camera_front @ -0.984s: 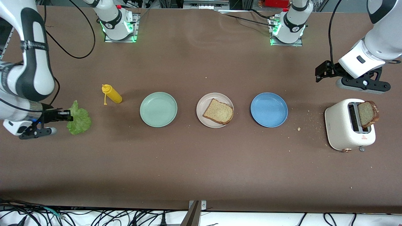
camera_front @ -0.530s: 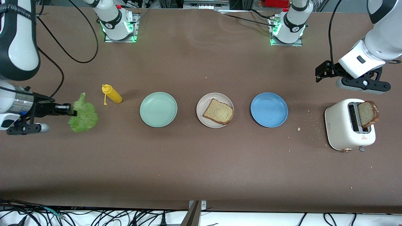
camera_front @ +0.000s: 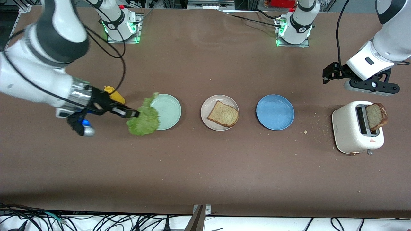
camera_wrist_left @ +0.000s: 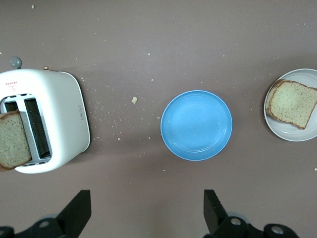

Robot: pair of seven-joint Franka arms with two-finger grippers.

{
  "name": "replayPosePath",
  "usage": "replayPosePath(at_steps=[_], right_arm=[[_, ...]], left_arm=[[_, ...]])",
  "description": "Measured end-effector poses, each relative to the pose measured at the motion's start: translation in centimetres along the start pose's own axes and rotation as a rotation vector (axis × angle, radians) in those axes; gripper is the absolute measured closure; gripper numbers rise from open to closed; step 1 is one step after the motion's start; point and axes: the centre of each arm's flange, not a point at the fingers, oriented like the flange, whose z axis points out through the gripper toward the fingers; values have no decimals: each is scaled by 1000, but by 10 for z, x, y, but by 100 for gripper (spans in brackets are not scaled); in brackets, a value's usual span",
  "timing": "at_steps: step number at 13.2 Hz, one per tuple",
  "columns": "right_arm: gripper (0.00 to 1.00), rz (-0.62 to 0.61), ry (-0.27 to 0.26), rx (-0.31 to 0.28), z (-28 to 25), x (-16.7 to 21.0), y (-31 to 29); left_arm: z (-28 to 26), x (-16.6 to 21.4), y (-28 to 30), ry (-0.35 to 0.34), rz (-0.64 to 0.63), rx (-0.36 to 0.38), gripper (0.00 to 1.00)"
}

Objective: Make sandwich in beige plate with both arms
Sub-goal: 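Carry the lettuce leaf toward the beige plate with the right gripper, then lower the lettuce onto the bread and open the right gripper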

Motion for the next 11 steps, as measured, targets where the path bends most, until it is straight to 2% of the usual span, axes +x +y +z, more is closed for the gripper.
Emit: replayPosePath(at_steps=[3,5,9,11], right_arm=[[96,130,23,28,98,-63,-46],[96,188,42,39,165,-91,-56],[96,229,83,24,269,-119,-37],[96,230,94,40,302,-133,-18]], left_arm=[[0,0,0,-5,0,0,0],[1,-1,0,-7,0,0,0],[1,-1,-1,-10,-1,0,0],[1,-1,-1,-10,-2,-1,0]])
